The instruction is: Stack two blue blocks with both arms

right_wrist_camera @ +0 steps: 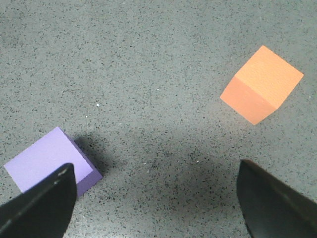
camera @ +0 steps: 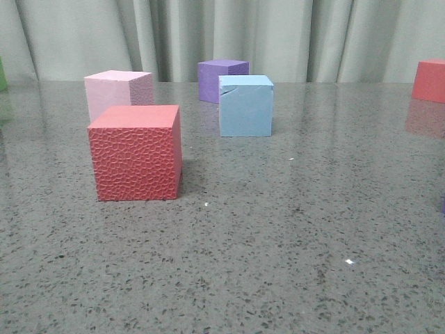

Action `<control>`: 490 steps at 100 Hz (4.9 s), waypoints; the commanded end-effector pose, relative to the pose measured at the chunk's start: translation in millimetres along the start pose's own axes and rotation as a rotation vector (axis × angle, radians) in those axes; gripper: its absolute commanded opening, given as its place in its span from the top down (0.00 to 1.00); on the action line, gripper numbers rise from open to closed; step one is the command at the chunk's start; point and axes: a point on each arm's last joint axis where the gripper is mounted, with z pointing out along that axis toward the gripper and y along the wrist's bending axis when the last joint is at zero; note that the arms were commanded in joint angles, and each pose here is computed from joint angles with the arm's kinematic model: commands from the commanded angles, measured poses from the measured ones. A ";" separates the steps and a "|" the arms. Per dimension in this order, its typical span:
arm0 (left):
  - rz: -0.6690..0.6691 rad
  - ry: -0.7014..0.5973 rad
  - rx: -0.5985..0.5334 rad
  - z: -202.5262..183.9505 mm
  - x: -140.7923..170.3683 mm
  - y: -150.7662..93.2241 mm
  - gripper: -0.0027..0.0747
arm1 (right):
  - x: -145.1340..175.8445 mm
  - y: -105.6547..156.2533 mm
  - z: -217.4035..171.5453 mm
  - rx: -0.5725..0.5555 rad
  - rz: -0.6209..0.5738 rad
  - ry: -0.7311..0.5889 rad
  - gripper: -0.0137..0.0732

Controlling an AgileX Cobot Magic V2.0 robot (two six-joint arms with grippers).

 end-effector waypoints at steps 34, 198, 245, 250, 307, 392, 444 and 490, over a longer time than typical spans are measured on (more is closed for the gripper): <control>0.028 0.012 0.063 39.7 -19.1 1.8 0.11 | -9.3 0.1 -6.2 -0.007 -0.001 -0.082 0.10; 0.025 0.228 0.057 135.1 -0.3 4.9 0.11 | -9.2 0.5 -6.2 -0.012 0.001 -0.081 0.10; 0.026 0.249 0.059 134.6 1.6 4.8 0.49 | -9.2 0.5 -6.2 -0.012 0.001 -0.081 0.10; 0.026 0.253 0.060 134.1 1.5 4.8 0.53 | -9.2 0.5 -6.2 -0.012 0.001 -0.081 0.10; 0.025 0.223 0.186 86.5 -42.4 -0.2 0.58 | -9.3 0.5 -6.2 -0.012 0.001 -0.082 0.10; 0.413 -0.123 0.561 -2.7 -90.6 -136.3 0.58 | -9.9 0.7 -6.3 -0.013 0.001 -0.089 0.10; 0.624 -0.235 0.674 -8.2 -85.2 -211.5 0.58 | -9.8 1.0 -6.3 -0.017 0.003 -0.088 0.10; 0.822 -0.254 0.760 4.3 -94.6 -263.8 0.58 | -9.9 1.0 -6.3 -0.017 0.003 -0.089 0.10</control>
